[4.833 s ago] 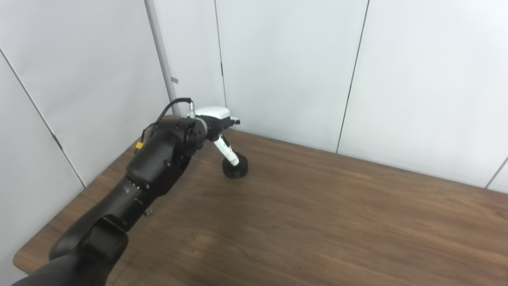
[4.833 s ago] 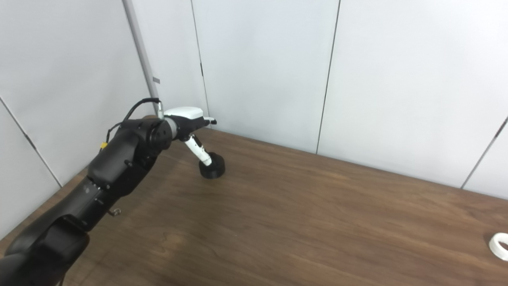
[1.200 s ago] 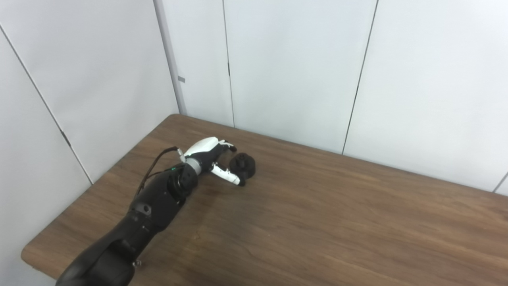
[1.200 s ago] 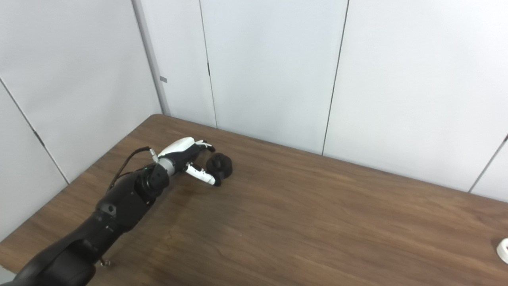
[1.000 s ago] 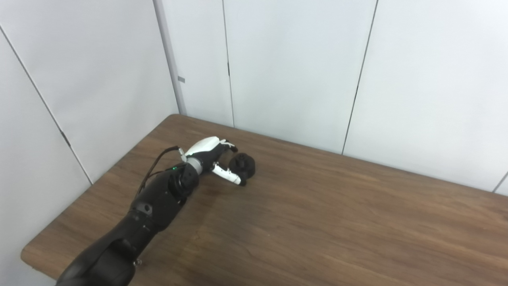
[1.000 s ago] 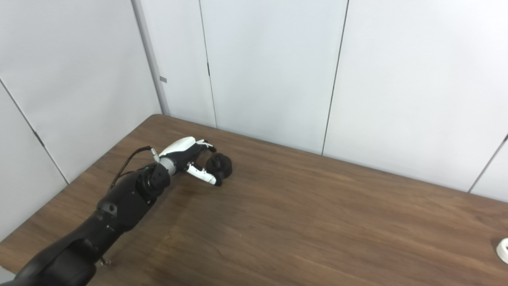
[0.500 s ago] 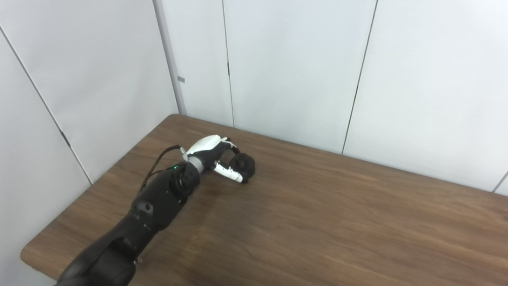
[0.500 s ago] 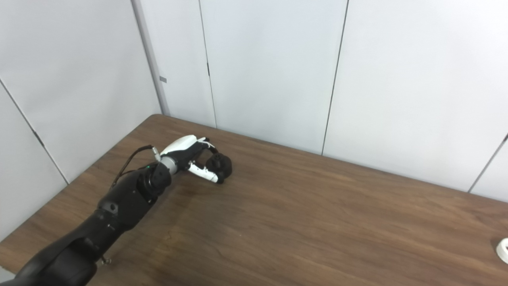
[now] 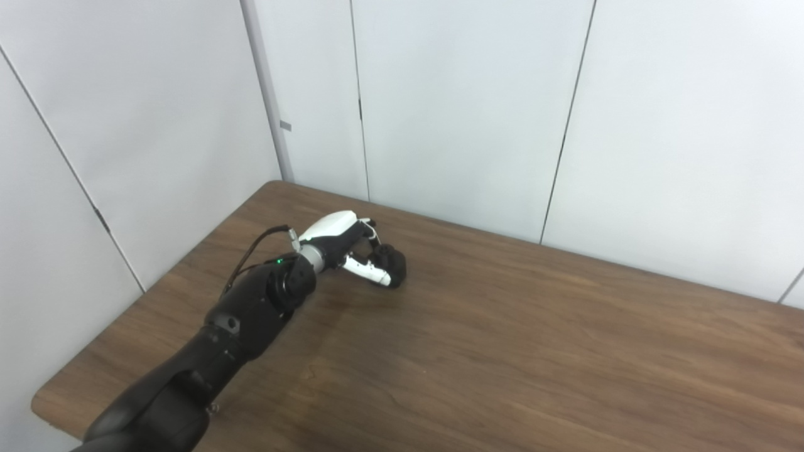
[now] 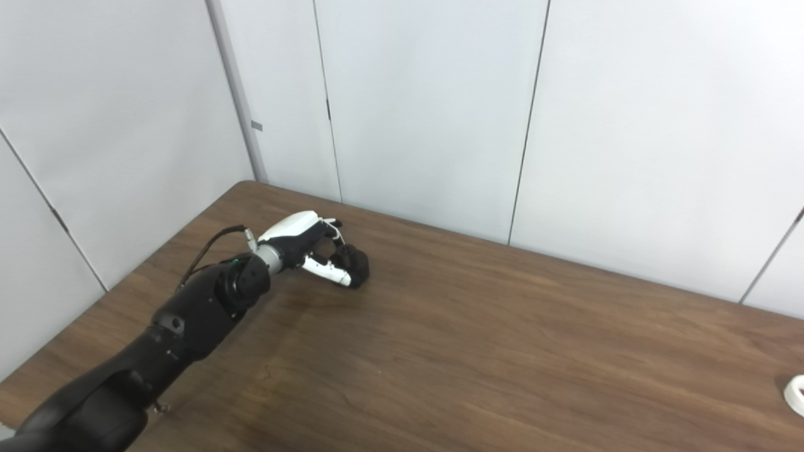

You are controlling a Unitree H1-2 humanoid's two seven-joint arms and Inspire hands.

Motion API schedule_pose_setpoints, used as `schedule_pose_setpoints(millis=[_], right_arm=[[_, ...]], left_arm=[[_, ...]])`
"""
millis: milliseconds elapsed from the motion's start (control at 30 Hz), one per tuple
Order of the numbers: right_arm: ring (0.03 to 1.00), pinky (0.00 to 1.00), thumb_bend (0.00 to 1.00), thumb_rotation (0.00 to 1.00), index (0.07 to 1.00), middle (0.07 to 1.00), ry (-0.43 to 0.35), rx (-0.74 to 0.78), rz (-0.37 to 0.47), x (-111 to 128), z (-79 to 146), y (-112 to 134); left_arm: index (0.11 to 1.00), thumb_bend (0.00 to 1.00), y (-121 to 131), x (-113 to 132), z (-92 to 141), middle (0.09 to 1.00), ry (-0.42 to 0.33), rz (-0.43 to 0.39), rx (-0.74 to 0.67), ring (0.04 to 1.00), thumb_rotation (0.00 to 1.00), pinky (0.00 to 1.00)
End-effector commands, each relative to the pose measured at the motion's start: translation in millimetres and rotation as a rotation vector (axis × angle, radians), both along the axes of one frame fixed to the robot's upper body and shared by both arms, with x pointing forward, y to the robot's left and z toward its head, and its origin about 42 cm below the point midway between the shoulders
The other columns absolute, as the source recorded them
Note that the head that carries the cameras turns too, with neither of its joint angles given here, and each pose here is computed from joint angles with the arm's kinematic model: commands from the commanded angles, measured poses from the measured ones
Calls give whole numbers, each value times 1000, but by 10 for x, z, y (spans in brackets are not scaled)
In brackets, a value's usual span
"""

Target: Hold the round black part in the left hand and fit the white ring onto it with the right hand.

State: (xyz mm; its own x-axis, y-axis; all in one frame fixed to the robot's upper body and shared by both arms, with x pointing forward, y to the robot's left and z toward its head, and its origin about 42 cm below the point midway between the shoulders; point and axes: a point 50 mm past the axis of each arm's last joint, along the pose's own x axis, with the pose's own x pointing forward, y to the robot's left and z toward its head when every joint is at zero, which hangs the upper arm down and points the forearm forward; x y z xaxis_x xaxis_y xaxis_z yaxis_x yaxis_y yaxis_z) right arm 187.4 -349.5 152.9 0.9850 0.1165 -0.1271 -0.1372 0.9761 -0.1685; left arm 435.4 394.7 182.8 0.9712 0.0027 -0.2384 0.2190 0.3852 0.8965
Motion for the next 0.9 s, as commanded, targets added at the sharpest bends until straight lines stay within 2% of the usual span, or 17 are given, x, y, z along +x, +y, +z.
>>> schedule_pose_setpoints(millis=[0,333,400,500,633,733,867], right_arm=[[1000,1000,965,571,1000,1000,1,-5,17,-16,29,-12],[1000,1000,968,572,1000,1000,1,-3,18,-13,23,-18],[1000,1000,972,575,1000,1000,-4,-5,20,-8,19,-24],[1000,1000,961,588,1000,1000,-17,-18,20,-5,38,-22],[1000,1000,928,563,1000,1000,-43,-12,10,12,74,-27],[1000,1000,915,520,1000,1000,-73,-7,-5,67,102,-64],[1000,1000,933,529,1000,1000,-116,-140,-41,157,182,-152]], left_arm=[[481,504,45,-23,-41,933,33,-15,36,1000,58,1000],[479,508,12,-47,-51,915,4,-43,29,1000,54,1000],[478,509,-5,-56,-69,903,-28,-57,19,1000,51,1000],[475,513,-50,-86,-109,838,-97,-71,-19,969,43,1000],[472,515,-114,-132,-167,785,-138,-89,-49,920,42,1000],[473,516,-158,-173,-200,780,-162,-102,-72,915,42,1000],[473,515,-214,-224,-231,794,-202,-124,-100,923,41,1000]])
